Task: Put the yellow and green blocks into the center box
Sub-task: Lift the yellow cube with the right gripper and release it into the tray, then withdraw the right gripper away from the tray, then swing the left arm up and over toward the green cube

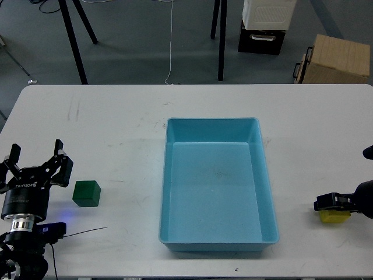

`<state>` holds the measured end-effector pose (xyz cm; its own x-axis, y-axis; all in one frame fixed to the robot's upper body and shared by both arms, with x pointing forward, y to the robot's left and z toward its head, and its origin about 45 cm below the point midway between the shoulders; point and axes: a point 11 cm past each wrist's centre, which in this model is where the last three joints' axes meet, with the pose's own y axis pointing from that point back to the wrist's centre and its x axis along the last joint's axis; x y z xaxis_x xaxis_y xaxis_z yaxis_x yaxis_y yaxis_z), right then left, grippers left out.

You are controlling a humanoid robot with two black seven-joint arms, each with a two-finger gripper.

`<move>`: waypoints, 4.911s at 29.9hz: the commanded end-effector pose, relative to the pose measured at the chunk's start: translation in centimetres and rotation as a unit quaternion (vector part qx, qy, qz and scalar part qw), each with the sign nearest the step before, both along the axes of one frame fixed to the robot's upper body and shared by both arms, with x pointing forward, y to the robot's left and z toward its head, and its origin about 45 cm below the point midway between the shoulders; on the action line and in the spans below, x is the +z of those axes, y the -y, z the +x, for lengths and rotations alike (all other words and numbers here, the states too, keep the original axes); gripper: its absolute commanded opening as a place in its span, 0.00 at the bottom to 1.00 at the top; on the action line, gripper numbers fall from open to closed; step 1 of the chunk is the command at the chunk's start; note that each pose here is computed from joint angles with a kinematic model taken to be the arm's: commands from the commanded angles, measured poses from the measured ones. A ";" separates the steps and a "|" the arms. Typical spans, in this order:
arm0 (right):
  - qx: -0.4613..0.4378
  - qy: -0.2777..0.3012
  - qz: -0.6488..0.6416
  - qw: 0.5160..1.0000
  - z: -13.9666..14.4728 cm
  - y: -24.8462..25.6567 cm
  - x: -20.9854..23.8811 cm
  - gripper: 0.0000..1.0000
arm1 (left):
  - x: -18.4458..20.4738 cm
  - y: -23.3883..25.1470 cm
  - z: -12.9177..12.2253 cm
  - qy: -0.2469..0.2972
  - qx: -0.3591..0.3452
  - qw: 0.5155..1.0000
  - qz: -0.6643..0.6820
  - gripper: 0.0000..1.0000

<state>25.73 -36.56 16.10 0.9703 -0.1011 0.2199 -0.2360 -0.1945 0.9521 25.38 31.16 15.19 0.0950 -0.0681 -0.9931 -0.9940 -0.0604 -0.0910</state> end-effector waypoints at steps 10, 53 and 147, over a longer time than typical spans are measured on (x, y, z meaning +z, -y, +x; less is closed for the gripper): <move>-0.019 0.119 0.083 0.989 6.2 -3.3 11.8 0.00 | 0.3 0.1 0.4 0.005 -0.001 1.000 0.000 1.00; -0.063 0.115 0.224 0.966 17.6 -17.7 16.3 1.00 | 1.0 0.6 1.3 0.020 -0.004 1.000 -0.006 1.00; -0.612 -0.020 0.771 0.174 -3.1 5.2 1.1 1.00 | 14.8 11.7 7.5 0.227 -0.439 0.404 0.770 1.00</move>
<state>22.72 -41.95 16.76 -0.0012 -0.1501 -0.9887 -0.9985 -0.0537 0.0094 34.81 20.76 32.39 0.8320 0.5503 0.0706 -0.5442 0.7847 0.2967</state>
